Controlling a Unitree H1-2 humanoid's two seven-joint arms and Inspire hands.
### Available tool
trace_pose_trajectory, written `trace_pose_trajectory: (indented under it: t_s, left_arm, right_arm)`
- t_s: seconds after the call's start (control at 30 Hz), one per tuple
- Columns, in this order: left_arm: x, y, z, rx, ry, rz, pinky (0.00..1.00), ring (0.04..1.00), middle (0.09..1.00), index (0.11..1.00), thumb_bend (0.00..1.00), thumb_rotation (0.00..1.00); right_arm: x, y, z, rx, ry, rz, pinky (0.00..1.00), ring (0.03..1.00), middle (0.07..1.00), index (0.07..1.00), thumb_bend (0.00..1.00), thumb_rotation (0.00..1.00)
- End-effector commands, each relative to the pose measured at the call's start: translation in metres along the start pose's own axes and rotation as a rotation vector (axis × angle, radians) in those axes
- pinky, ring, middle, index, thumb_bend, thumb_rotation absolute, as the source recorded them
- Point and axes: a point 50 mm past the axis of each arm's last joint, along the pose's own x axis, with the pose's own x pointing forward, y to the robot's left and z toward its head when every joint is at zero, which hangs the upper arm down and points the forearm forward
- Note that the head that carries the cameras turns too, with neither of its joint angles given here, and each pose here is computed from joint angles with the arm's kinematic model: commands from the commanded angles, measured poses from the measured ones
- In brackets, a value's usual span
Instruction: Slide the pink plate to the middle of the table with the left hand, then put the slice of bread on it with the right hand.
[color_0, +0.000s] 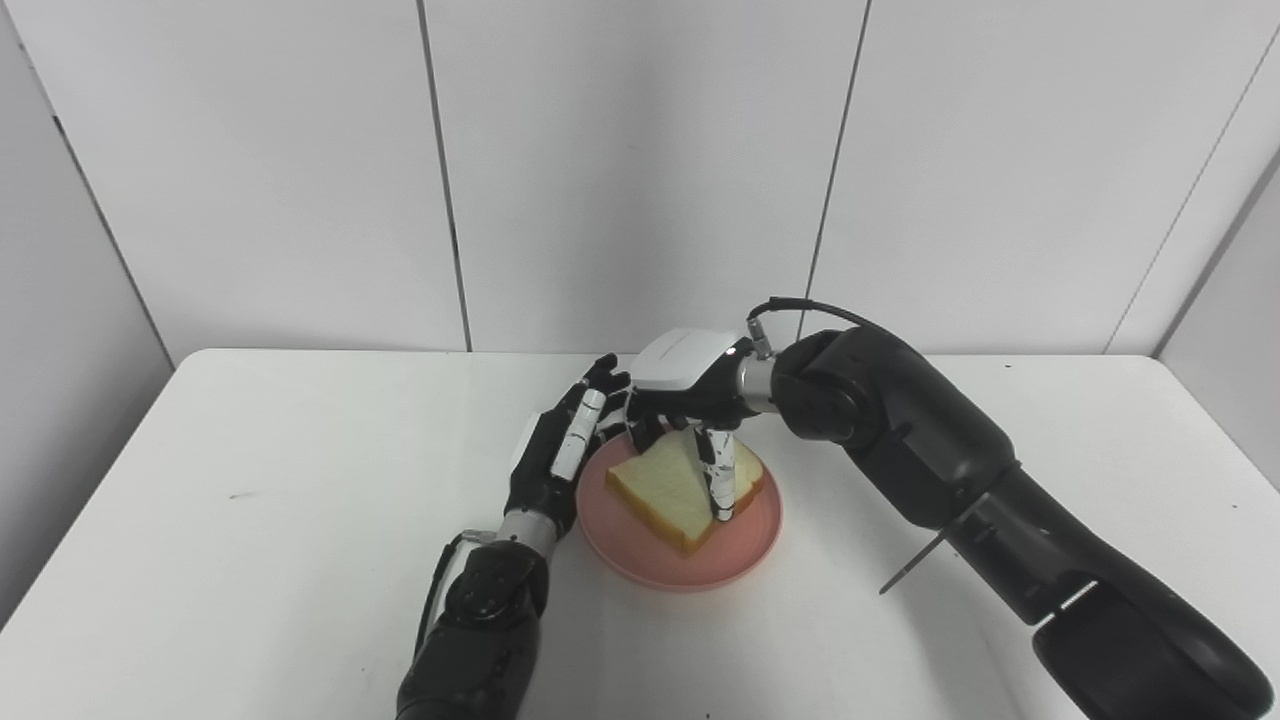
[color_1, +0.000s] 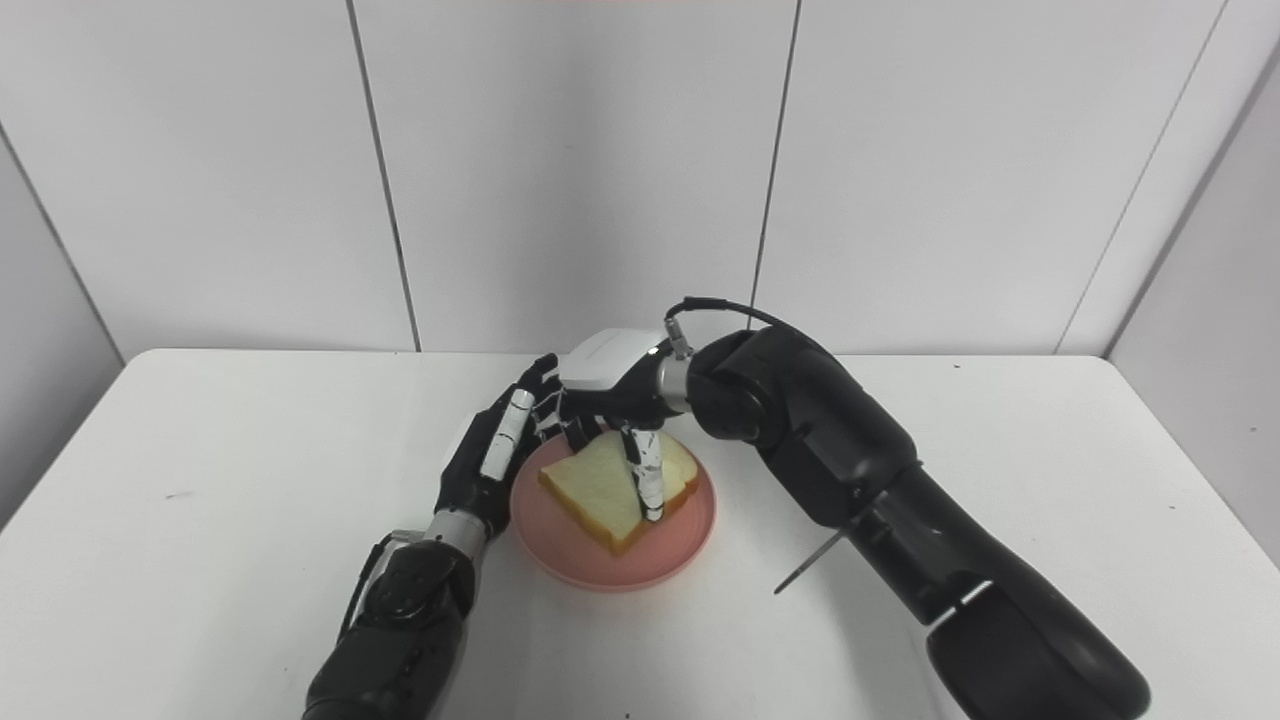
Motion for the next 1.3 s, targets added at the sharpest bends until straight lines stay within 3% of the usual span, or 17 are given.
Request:
trace_pose_trajectory:
  t_s: [0.0, 0.13, 0.37, 0.4, 0.43, 0.5, 0.6, 0.83, 0.9, 1.07, 1.27]
  left_arm:
    - [-0.015, 0.003, -0.027, -0.031, 0.122, 0.022, 0.75, 0.889, 0.879, 0.854, 0.79, 0.9]
    - [-0.015, 0.004, -0.027, -0.036, 0.117, 0.026, 0.75, 0.888, 0.875, 0.855, 0.79, 0.92]
    - [-0.016, 0.004, -0.028, -0.041, 0.119, 0.033, 0.74, 0.882, 0.868, 0.847, 0.79, 0.95]
    - [-0.016, 0.004, -0.028, -0.044, 0.118, 0.033, 0.74, 0.882, 0.869, 0.847, 0.8, 0.96]
    - [-0.016, 0.004, -0.028, -0.047, 0.117, 0.031, 0.74, 0.885, 0.872, 0.848, 0.8, 0.96]
    - [-0.016, 0.005, -0.028, -0.048, 0.115, 0.03, 0.75, 0.89, 0.88, 0.852, 0.81, 0.98]
    - [-0.017, 0.005, -0.028, -0.045, 0.114, 0.03, 0.74, 0.88, 0.875, 0.846, 0.82, 0.98]
    - [-0.018, 0.006, -0.029, -0.048, 0.116, 0.031, 0.74, 0.883, 0.868, 0.845, 0.8, 0.99]
    - [-0.019, 0.006, -0.029, -0.049, 0.119, 0.033, 0.74, 0.888, 0.865, 0.845, 0.8, 0.99]
    - [-0.019, 0.006, -0.03, -0.051, 0.123, 0.034, 0.74, 0.895, 0.865, 0.85, 0.8, 0.98]
    - [-0.02, 0.007, -0.03, -0.056, 0.123, 0.035, 0.74, 0.897, 0.866, 0.849, 0.81, 0.97]
  right_arm:
    - [-0.006, -0.025, 0.003, -0.045, 0.002, -0.061, 0.53, 0.559, 0.611, 0.493, 0.52, 0.15]
    - [-0.003, -0.016, 0.005, -0.039, 0.0, -0.055, 0.44, 0.499, 0.565, 0.494, 0.52, 0.15]
    - [-0.004, -0.01, 0.005, -0.031, -0.027, -0.056, 0.45, 0.529, 0.608, 0.496, 0.52, 0.16]
    - [-0.004, -0.009, 0.004, -0.025, -0.028, -0.055, 0.47, 0.546, 0.62, 0.571, 0.71, 0.22]
    - [-0.004, -0.009, 0.004, -0.019, -0.027, -0.053, 0.49, 0.573, 0.637, 0.622, 0.84, 0.28]
    - [-0.005, -0.009, 0.004, -0.015, -0.03, -0.044, 0.54, 0.62, 0.668, 0.664, 0.95, 0.35]
    - [-0.005, -0.009, 0.004, -0.008, -0.036, -0.04, 0.56, 0.64, 0.683, 0.692, 0.99, 0.42]
    - [-0.011, -0.016, 0.001, -0.057, -0.022, -0.039, 0.49, 0.595, 0.663, 0.733, 1.0, 0.52]
    - [-0.014, -0.02, -0.001, -0.056, -0.015, -0.049, 0.61, 0.665, 0.726, 0.732, 1.0, 0.51]
    - [-0.025, -0.028, -0.006, -0.061, -0.004, -0.07, 0.73, 0.812, 0.826, 0.727, 1.0, 0.48]
    - [-0.035, -0.035, -0.009, -0.078, -0.011, -0.082, 0.76, 0.832, 0.825, 0.728, 1.0, 0.44]
